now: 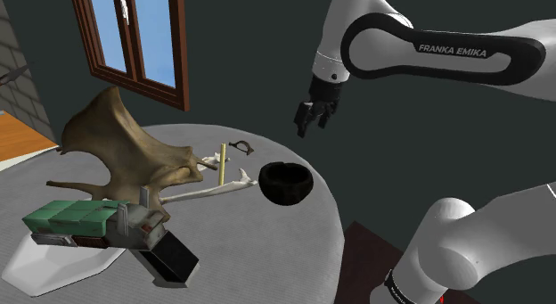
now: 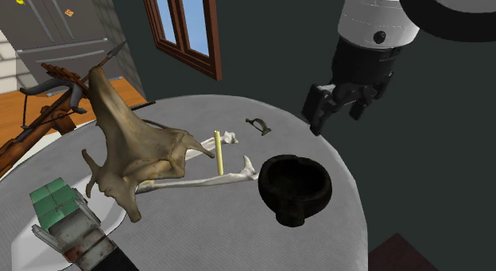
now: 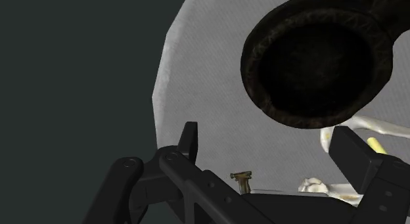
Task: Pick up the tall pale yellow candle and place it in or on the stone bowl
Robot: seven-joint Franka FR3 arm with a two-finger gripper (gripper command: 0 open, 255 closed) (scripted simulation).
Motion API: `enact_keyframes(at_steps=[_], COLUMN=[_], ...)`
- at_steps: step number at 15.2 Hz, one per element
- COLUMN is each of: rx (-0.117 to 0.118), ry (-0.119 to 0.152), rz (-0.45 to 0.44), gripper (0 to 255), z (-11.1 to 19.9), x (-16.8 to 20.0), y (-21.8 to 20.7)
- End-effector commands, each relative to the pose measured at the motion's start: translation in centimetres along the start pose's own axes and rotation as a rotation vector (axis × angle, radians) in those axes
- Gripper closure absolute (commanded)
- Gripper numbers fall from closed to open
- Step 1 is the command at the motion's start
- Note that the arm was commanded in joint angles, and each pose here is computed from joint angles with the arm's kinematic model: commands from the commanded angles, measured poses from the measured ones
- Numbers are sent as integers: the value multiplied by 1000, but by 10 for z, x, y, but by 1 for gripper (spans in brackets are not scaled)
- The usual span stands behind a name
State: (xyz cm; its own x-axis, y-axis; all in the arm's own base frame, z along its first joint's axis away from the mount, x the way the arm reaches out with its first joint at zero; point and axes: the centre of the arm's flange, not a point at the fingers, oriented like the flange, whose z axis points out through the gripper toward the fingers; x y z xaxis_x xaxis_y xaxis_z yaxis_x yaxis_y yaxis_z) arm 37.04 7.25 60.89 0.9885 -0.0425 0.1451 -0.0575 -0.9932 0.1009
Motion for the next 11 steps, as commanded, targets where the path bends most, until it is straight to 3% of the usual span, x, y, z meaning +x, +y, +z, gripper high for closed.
enact_keyframes(at_steps=[1,11], rx=[15,82], ry=[9,50], rz=[-8,-51], gripper=[0,0], z=[5,24], x=[15,84], y=[-20,-117])
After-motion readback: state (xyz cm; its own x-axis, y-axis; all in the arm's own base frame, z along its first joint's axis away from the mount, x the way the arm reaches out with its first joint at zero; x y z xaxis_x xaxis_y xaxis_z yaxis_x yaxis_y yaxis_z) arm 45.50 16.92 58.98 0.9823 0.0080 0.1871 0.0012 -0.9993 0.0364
